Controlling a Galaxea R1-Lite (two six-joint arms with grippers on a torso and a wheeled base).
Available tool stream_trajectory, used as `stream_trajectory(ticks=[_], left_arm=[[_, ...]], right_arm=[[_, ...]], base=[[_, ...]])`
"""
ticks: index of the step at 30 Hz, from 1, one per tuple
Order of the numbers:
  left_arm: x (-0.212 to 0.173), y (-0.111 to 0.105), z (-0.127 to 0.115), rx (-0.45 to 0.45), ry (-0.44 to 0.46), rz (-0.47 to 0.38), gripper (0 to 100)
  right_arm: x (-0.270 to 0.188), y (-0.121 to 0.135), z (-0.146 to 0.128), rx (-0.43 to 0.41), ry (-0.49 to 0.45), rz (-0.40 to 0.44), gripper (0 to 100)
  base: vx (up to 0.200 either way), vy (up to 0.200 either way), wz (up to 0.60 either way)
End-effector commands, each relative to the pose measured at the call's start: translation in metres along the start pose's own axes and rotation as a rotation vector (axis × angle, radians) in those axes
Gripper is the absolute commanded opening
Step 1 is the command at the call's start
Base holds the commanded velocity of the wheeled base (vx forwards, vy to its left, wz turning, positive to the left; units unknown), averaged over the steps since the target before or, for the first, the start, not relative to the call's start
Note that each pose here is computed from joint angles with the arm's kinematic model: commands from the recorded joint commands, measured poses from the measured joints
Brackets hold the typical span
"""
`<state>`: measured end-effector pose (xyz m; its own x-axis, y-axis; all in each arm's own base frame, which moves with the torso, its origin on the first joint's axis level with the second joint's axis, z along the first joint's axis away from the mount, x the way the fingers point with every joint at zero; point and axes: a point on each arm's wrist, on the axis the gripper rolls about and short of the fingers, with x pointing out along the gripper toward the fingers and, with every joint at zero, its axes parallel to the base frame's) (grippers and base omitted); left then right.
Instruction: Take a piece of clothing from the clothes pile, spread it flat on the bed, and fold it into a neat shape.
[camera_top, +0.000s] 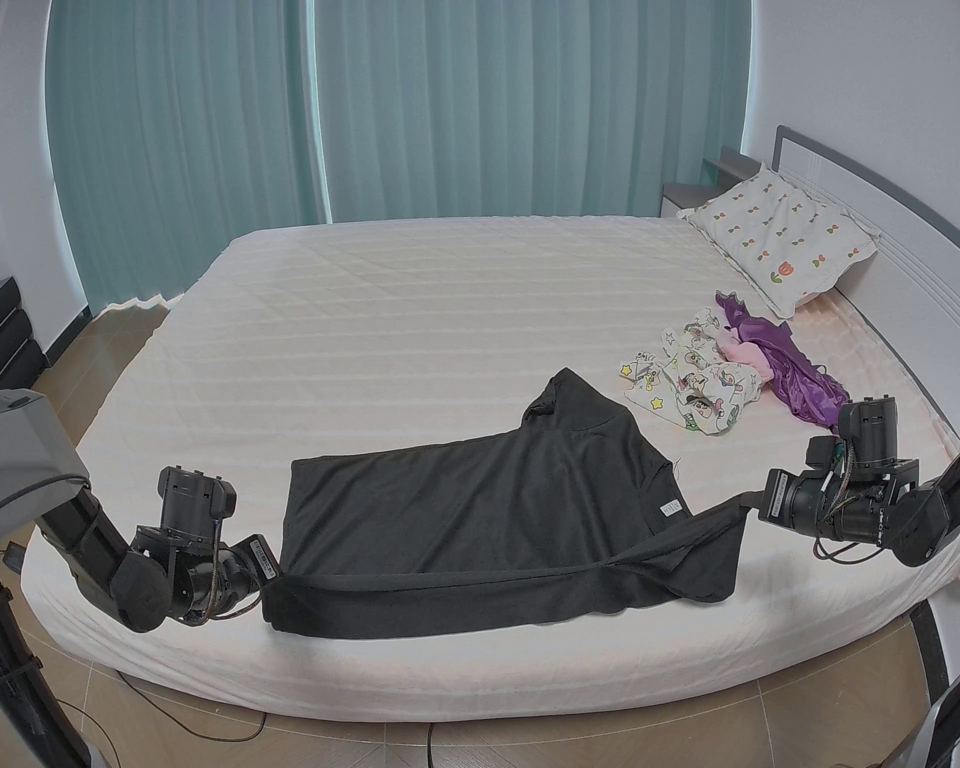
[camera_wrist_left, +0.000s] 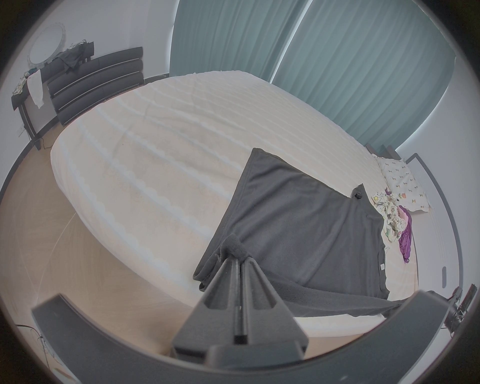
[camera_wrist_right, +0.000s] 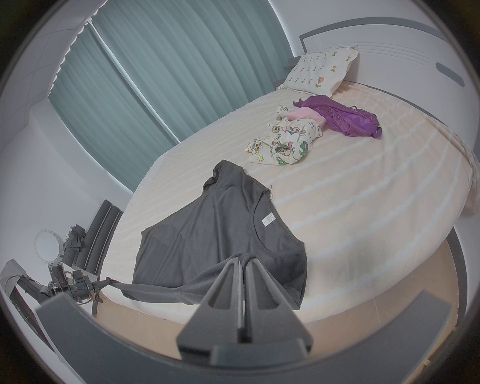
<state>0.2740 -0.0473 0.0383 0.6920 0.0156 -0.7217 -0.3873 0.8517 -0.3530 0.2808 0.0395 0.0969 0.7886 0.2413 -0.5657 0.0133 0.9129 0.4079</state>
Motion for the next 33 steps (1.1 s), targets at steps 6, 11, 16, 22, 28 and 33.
stream_trajectory(ticks=[6, 11, 16, 22, 28, 33], left_arm=[[0.021, -0.004, 0.002, 0.0, 0.011, 0.013, 0], [0.036, -0.009, 0.004, -0.001, 0.013, 0.017, 0], [0.049, -0.012, 0.01, -0.004, 0.022, 0.033, 0], [0.064, -0.013, 0.014, -0.013, 0.026, 0.047, 0], [0.082, -0.014, 0.016, -0.021, 0.027, 0.055, 0], [0.094, -0.016, 0.017, -0.022, 0.026, 0.056, 0]], right_arm=[[0.019, 0.001, 0.008, 0.0, -0.004, 0.0, 0], [0.034, -0.001, 0.01, 0.0, 0.005, -0.007, 0], [0.046, -0.001, 0.014, -0.002, -0.001, -0.012, 0], [0.064, -0.004, 0.016, 0.001, 0.006, -0.018, 0], [0.086, -0.008, 0.012, 0.006, 0.025, -0.025, 0], [0.101, -0.01, 0.013, 0.005, 0.019, -0.043, 0]], base=[[0.0, 0.0, 0.0], [0.0, 0.0, 0.0], [0.0, 0.0, 0.0], [0.0, 0.0, 0.0], [0.0, 0.0, 0.0], [0.0, 0.0, 0.0]])
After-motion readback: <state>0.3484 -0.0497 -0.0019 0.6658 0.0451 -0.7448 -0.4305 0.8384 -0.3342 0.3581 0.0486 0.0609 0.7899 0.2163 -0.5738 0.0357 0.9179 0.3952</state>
